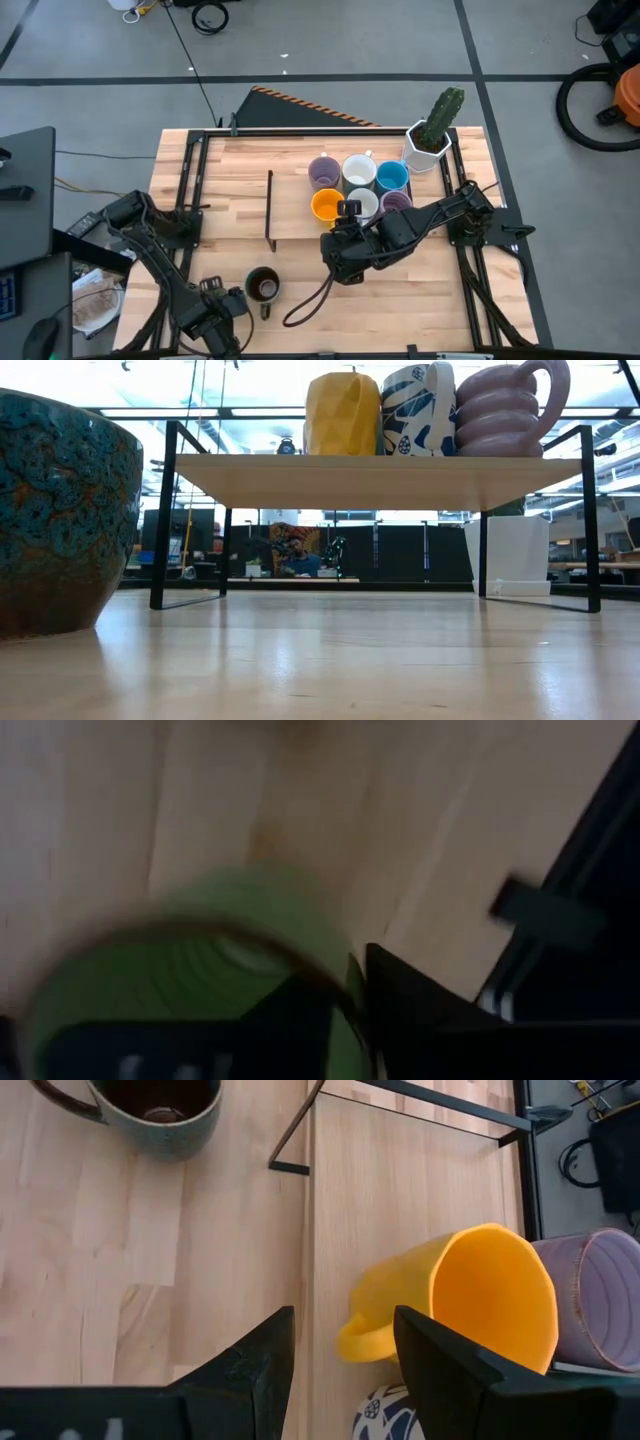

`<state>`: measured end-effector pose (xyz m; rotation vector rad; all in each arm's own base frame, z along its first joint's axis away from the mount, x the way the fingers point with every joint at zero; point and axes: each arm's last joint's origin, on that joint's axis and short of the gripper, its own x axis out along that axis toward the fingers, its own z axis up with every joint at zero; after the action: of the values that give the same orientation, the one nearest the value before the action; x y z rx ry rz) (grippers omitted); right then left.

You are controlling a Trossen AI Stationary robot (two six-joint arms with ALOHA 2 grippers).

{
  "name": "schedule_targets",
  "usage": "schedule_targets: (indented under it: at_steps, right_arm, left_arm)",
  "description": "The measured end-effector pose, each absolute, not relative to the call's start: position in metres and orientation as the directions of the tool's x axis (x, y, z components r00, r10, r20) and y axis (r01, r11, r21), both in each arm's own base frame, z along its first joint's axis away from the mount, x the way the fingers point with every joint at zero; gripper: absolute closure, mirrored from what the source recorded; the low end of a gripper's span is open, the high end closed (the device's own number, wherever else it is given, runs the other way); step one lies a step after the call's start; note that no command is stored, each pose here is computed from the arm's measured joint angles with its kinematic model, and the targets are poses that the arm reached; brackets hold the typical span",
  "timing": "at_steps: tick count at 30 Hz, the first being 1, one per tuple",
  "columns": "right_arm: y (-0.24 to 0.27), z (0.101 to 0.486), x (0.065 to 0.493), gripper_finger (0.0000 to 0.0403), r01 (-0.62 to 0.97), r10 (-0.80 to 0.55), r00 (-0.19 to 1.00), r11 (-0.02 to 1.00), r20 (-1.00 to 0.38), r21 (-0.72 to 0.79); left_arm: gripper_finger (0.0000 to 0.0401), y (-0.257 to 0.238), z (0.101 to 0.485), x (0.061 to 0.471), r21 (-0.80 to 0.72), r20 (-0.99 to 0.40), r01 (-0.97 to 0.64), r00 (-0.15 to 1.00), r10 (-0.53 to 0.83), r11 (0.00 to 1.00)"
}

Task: Place coffee mugs
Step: Put the green cup on the shelf

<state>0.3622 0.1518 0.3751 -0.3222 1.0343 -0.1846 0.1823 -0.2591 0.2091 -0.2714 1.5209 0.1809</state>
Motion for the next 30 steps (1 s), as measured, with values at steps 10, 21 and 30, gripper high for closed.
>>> schedule_targets:
  at_steps: [10,21,30]
  right_arm:
    - [0.152,0.375,0.363,0.0224,0.001,-0.299,0.504,0.938,-0.810,-0.345]
    - [0.153,0.375,0.363,0.0224,-0.009,-0.277,0.502,0.946,-0.820,-0.325]
    - [0.153,0.375,0.363,0.0224,-0.011,-0.267,0.499,0.949,-0.824,-0.315]
  left_arm:
    - [0.0377,-0.244,0.246,0.169,0.092,-0.987,-0.002,-0.134,0.091,0.996]
    - [0.0377,-0.226,0.309,0.170,0.256,-0.967,0.496,0.140,0.215,0.829]
    - [0.0378,-0.186,0.352,0.158,0.278,-0.950,0.585,0.286,0.127,0.762]
